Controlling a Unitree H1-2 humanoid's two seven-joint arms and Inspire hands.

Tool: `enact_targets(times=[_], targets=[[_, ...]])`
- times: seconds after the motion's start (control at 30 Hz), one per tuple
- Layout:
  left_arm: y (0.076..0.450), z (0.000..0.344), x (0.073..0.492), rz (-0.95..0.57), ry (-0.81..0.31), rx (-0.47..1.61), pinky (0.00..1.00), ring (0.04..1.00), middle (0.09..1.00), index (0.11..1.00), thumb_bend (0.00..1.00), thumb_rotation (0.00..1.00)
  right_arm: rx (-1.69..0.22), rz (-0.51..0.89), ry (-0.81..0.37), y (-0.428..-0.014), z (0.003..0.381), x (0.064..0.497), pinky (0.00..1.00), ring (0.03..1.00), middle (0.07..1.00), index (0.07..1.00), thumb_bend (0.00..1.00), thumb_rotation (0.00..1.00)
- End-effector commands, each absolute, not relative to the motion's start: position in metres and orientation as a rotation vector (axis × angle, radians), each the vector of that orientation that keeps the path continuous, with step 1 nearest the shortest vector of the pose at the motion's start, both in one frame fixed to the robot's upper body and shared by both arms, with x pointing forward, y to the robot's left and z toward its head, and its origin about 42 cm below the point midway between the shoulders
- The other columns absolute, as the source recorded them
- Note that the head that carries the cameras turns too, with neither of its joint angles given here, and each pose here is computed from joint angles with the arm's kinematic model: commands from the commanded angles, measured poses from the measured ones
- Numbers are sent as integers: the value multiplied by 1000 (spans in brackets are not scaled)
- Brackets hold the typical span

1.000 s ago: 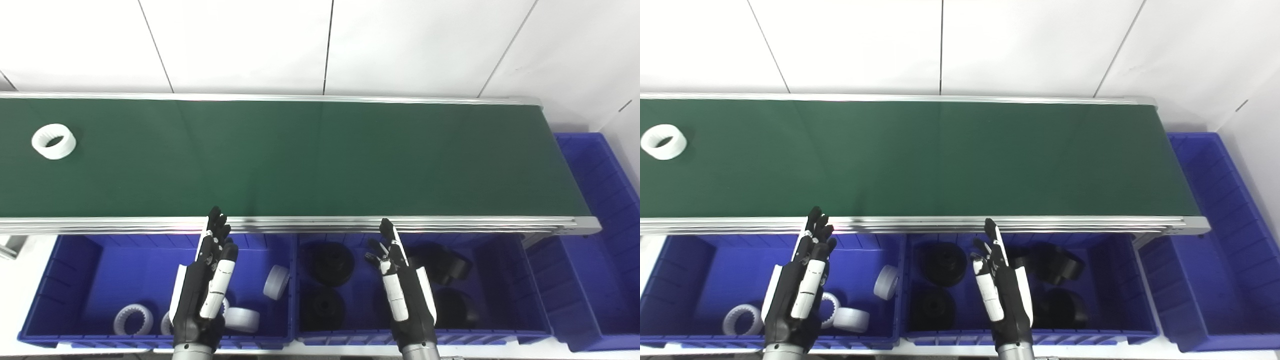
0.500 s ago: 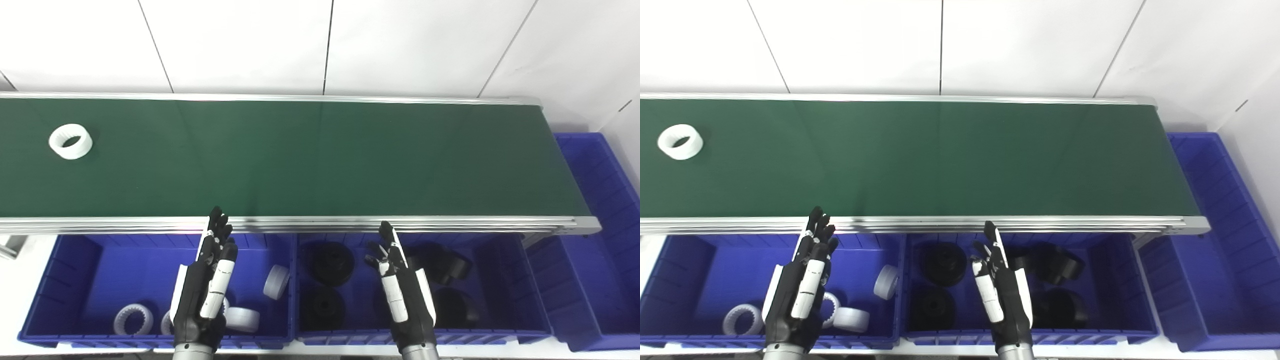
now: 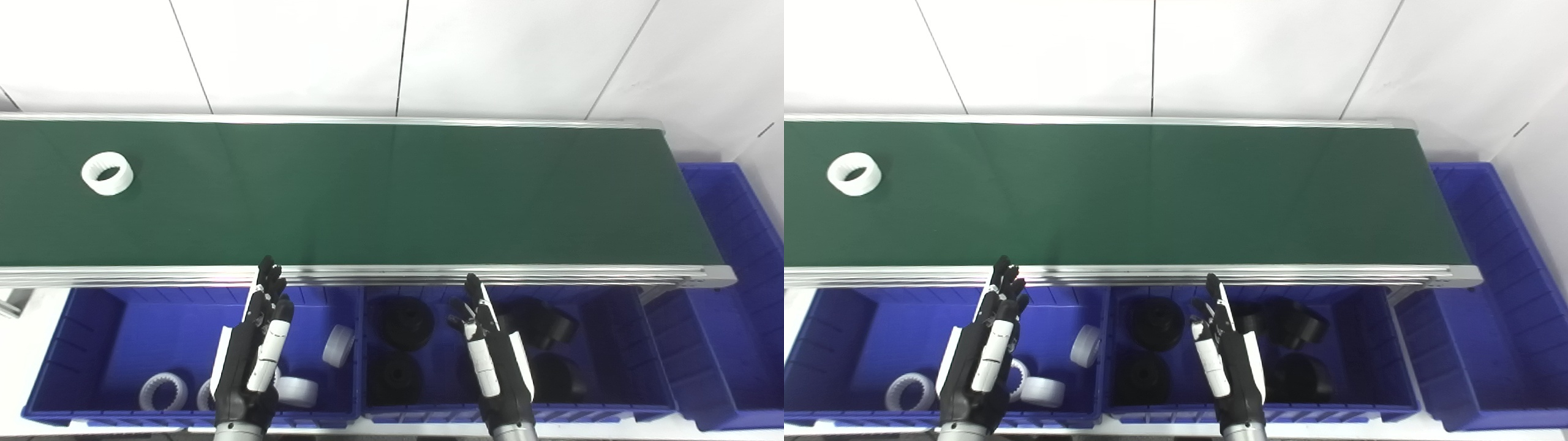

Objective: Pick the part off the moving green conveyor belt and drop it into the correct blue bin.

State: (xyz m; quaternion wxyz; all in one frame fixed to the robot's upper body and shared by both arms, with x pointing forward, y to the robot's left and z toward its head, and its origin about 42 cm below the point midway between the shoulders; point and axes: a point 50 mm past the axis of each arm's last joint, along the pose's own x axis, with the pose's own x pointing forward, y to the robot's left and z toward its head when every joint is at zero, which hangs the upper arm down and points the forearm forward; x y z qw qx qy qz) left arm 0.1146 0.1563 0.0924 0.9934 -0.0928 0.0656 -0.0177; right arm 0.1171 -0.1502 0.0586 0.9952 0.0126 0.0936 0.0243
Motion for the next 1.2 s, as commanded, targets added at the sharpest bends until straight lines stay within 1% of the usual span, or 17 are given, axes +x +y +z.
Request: enact_targets(times=[0.0,0.17,0.43,0.6,0.7,0.83,0.93,1.03,1.17], targets=[[155,99,116,-49,68,-192,1000,1000,1000,1000,591,725,41,52,111,-148,67,120,858,923,996,995,785,949],[155,99,115,-47,71,-189,1000,1000,1000,1000,587,746,46,58,106,-148,68,119,869,935,1000,1000,774,944],[149,92,111,-46,77,-206,1000,1000,1000,1000,587,735,40,63,107,-155,61,116,860,930,1000,1000,764,938],[140,76,109,-57,92,-214,1000,1000,1000,1000,595,700,44,59,111,-164,46,114,862,933,1000,1000,760,940],[134,72,111,-68,95,-219,1000,1000,1000,1000,603,672,38,56,111,-170,39,117,864,936,1000,1000,756,956],[128,68,114,-73,97,-225,1000,1000,1000,1000,590,641,34,52,109,-176,30,119,843,926,1000,1000,750,979],[124,63,117,-69,101,-230,1000,1000,1000,1000,588,622,35,57,106,-180,24,122,851,933,1000,1000,748,984],[118,59,120,-65,104,-228,1000,1000,1000,1000,587,611,30,65,111,-187,18,125,857,942,1000,1000,759,983],[111,52,125,-56,103,-219,1000,989,1000,1000,591,600,25,71,116,-194,11,128,851,950,1000,1000,748,993]])
